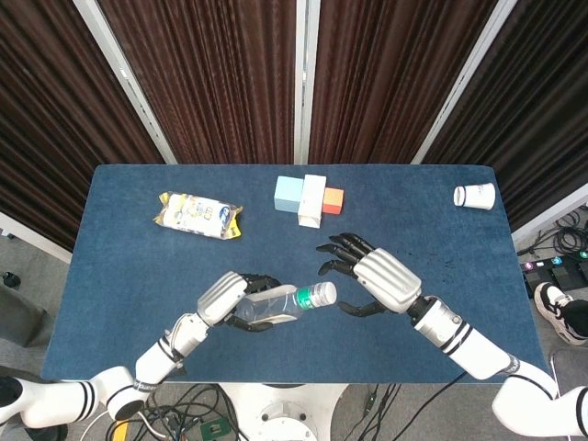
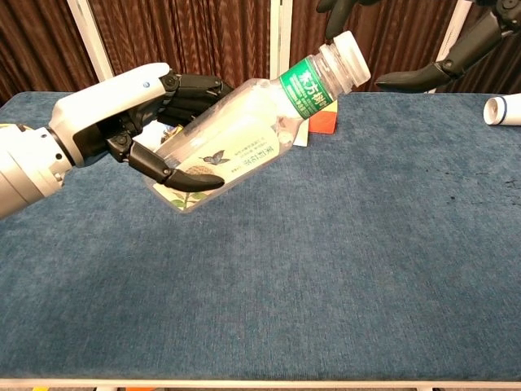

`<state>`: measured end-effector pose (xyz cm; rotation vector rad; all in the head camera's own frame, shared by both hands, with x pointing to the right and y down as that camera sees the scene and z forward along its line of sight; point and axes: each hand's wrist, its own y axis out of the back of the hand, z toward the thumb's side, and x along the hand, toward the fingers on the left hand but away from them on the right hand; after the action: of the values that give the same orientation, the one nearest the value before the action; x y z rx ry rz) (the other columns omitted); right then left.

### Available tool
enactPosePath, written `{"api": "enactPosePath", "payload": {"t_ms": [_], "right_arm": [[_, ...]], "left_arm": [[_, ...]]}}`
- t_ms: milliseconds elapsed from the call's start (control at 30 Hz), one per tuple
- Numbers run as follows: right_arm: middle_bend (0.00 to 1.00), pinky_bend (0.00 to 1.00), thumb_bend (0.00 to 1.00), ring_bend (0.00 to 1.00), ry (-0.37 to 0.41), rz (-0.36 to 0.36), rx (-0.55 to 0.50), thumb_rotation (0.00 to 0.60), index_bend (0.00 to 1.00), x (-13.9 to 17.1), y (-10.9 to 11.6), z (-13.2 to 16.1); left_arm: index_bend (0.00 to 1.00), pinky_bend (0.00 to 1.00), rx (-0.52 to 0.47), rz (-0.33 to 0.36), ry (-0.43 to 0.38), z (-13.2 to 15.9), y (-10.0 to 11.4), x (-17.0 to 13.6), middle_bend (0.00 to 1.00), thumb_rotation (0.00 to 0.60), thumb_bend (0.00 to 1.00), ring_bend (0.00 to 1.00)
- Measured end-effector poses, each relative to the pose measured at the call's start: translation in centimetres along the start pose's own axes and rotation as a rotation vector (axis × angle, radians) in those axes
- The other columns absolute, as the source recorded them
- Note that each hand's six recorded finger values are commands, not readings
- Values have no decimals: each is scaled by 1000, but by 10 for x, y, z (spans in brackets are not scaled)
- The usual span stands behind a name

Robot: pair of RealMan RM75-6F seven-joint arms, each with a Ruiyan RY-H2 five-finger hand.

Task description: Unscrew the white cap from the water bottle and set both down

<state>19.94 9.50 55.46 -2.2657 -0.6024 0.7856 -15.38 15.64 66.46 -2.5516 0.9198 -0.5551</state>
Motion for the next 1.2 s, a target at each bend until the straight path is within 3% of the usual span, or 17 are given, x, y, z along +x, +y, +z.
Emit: {"api": "enactPosePath", "payload": {"t_ms": [467,667,1200], "right_arm": [[154,0,229,0,13,-14,10,600,396,-4,-1,2],[162,0,302,0,12,-17,12,600,440,-7,-1,2],[211,0,355,0,8,-75,32,600,533,-6,6,0]], "left_arm": [[537,595,-13,-2,6,-1,2,0,556,600,476,485],[537,595,-8,-9,6,-1,0,0,556,600,475,485],[537,596,-20,-5,14,-3,2,-1,556,600,475,485]]}}
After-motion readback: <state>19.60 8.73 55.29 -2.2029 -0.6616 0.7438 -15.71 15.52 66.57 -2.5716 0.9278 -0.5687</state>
